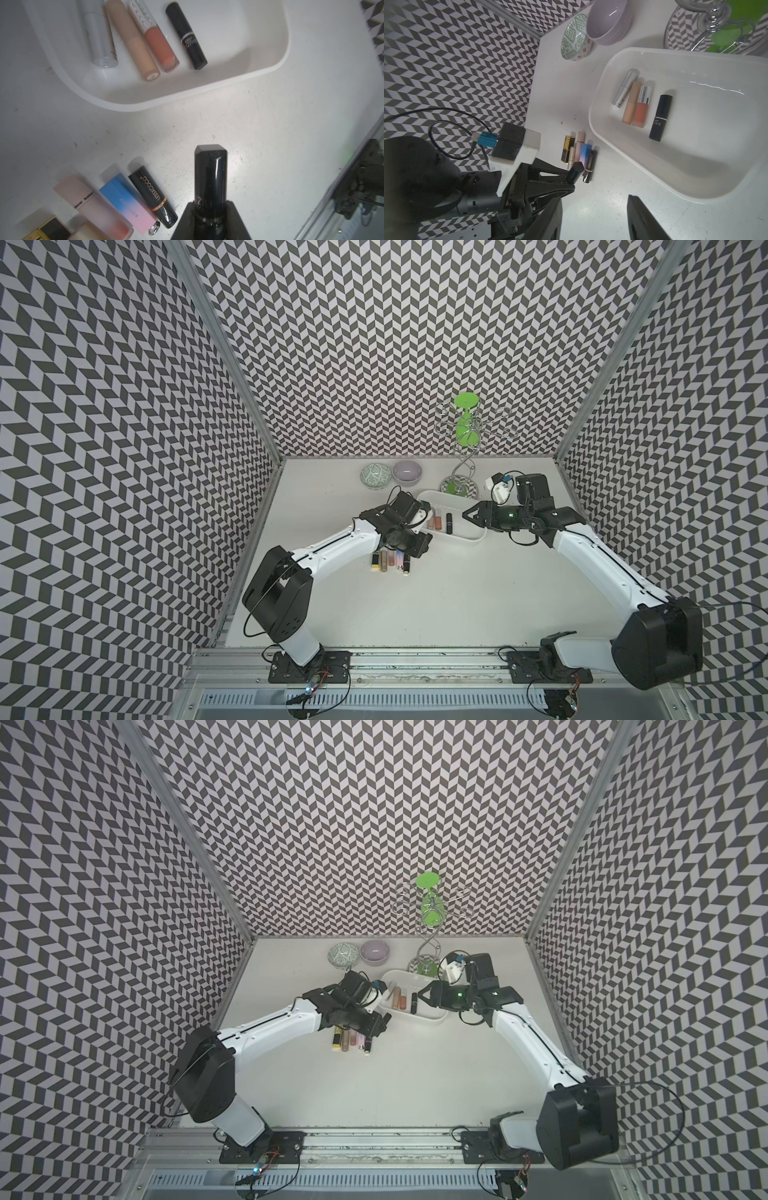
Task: Put the lipstick into the storage box
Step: Pick up the lipstick at the center of the board.
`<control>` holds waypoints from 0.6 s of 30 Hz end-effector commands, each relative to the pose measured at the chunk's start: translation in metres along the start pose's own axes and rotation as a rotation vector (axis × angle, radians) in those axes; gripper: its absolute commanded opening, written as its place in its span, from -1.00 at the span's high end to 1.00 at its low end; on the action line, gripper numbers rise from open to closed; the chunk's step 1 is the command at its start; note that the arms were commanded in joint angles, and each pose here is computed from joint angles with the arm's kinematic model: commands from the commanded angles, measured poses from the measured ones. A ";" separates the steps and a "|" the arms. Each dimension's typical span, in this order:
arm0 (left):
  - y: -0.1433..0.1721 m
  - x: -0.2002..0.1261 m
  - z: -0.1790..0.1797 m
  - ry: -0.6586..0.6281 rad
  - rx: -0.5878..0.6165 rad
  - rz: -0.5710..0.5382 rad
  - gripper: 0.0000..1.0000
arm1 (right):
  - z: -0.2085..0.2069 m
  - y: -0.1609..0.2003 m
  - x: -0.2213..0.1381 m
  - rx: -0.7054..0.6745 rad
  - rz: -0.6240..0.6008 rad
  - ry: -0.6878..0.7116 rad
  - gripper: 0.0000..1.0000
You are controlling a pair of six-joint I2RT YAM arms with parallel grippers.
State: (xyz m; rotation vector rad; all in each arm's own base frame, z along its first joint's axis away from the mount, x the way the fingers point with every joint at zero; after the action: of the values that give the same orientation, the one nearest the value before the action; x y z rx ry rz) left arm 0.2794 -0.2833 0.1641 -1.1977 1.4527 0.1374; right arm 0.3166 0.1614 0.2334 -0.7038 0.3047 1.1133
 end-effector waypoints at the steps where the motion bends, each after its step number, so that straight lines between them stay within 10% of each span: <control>1: -0.029 -0.035 -0.012 0.168 -0.052 -0.138 0.75 | 0.034 -0.019 -0.014 -0.056 -0.063 -0.167 -0.10; 18: -0.076 -0.114 -0.066 0.727 -0.047 -0.398 0.75 | 0.106 0.001 -0.042 -0.194 0.030 -0.600 -0.32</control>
State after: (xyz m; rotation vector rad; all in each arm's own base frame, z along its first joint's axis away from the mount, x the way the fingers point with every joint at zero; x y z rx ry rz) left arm 0.2772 -0.2949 0.2849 -1.6404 1.7212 -0.4227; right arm 0.2996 0.1938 0.3061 -0.4810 -0.1486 1.2963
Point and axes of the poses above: each gripper's point midway between its finger pads, its own x axis out along the fingers, its own z axis along the line the jaws close on, y = z × x, the point moved 3 cm from there along -x, back along the fingers, and after that the axes turned 8 degrees about x, right-handed, at the moved point
